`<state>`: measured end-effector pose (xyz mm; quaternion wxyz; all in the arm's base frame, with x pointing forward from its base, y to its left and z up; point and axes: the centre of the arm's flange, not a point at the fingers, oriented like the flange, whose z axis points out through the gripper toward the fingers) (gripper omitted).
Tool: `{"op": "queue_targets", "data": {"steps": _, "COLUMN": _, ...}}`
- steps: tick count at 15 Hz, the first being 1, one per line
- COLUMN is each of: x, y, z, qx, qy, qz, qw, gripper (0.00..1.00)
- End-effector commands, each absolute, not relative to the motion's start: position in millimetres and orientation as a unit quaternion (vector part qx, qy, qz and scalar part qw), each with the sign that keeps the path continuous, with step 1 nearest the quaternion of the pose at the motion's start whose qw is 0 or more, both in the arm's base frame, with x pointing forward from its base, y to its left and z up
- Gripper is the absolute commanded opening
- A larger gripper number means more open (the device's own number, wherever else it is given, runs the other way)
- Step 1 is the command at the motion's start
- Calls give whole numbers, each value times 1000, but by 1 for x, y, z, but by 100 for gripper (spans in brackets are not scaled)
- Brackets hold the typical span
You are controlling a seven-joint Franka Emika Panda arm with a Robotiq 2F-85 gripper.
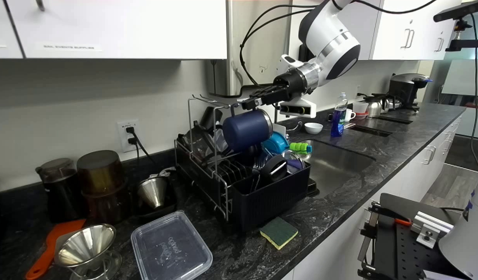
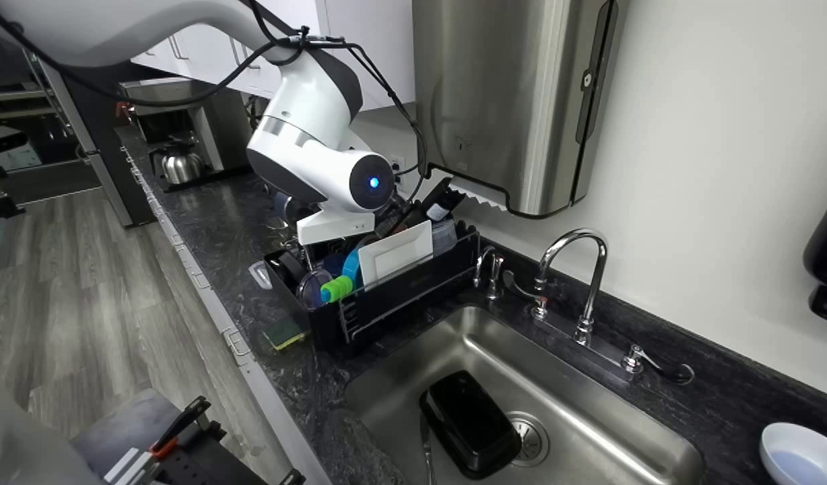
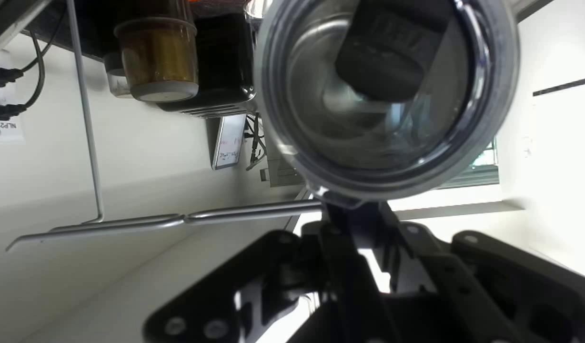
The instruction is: Put the blue object on the dish rack
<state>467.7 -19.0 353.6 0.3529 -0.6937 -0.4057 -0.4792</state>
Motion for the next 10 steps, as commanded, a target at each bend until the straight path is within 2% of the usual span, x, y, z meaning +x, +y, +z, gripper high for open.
{"op": "queue_targets", "data": {"steps": 1, "x": 478, "y": -20, "z": 357, "qx": -692, "qy": -416, "qz": -475, "qw": 350, "gripper": 4}}
{"op": "queue_targets", "data": {"steps": 10, "x": 479, "y": -22, "z": 355, "qx": -692, "qy": -423, "qz": -468, "qw": 350, "gripper": 4}}
